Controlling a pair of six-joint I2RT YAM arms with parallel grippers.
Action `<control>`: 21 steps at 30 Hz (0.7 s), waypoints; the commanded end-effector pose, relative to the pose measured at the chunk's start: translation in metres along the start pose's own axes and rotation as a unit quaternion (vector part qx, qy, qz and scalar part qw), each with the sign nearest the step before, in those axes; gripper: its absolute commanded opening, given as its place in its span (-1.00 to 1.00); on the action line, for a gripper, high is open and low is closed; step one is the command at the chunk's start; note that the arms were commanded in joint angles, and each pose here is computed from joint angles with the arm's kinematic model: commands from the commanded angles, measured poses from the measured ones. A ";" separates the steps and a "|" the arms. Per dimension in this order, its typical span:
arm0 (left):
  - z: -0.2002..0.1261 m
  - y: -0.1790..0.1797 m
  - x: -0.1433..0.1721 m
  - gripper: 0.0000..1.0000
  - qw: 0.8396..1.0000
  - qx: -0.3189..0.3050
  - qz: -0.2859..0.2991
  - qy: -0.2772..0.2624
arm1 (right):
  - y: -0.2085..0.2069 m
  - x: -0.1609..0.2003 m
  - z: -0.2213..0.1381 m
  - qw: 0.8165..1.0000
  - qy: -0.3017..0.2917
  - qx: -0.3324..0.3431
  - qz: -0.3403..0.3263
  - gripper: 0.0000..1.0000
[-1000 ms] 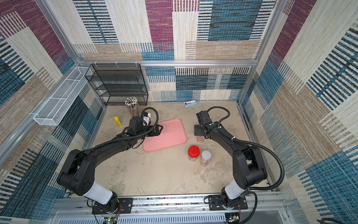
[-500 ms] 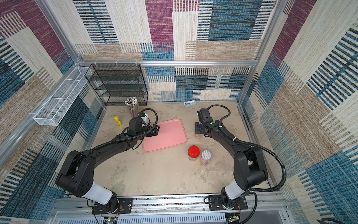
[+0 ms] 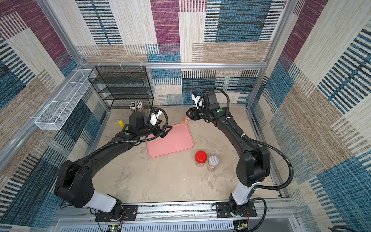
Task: Pour the candies out of the jar
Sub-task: Pick up the jar from the center of the board.
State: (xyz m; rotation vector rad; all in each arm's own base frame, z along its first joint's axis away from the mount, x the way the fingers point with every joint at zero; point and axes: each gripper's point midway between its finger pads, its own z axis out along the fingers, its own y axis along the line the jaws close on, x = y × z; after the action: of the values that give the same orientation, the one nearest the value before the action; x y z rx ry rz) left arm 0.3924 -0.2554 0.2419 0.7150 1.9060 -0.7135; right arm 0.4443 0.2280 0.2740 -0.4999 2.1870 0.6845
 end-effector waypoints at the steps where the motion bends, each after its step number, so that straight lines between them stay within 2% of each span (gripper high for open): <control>1: -0.002 -0.027 0.002 0.99 0.995 0.083 0.052 0.007 | 0.030 0.002 -0.001 0.996 0.012 -0.089 -0.006 -0.14; 9: 0.009 -0.034 0.005 0.98 0.991 0.119 0.051 0.012 | 0.070 0.010 -0.013 0.977 0.029 -0.209 0.008 -0.21; 21: 0.018 -0.039 0.005 0.89 0.987 0.150 0.049 0.016 | 0.086 0.034 -0.016 0.963 0.059 -0.261 0.029 -0.26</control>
State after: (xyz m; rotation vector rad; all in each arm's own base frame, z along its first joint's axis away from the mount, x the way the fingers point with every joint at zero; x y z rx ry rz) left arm 0.3754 -0.2896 0.2322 0.9611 1.8383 -0.9174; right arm 0.3777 0.2767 0.2777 -0.7373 2.1500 1.2270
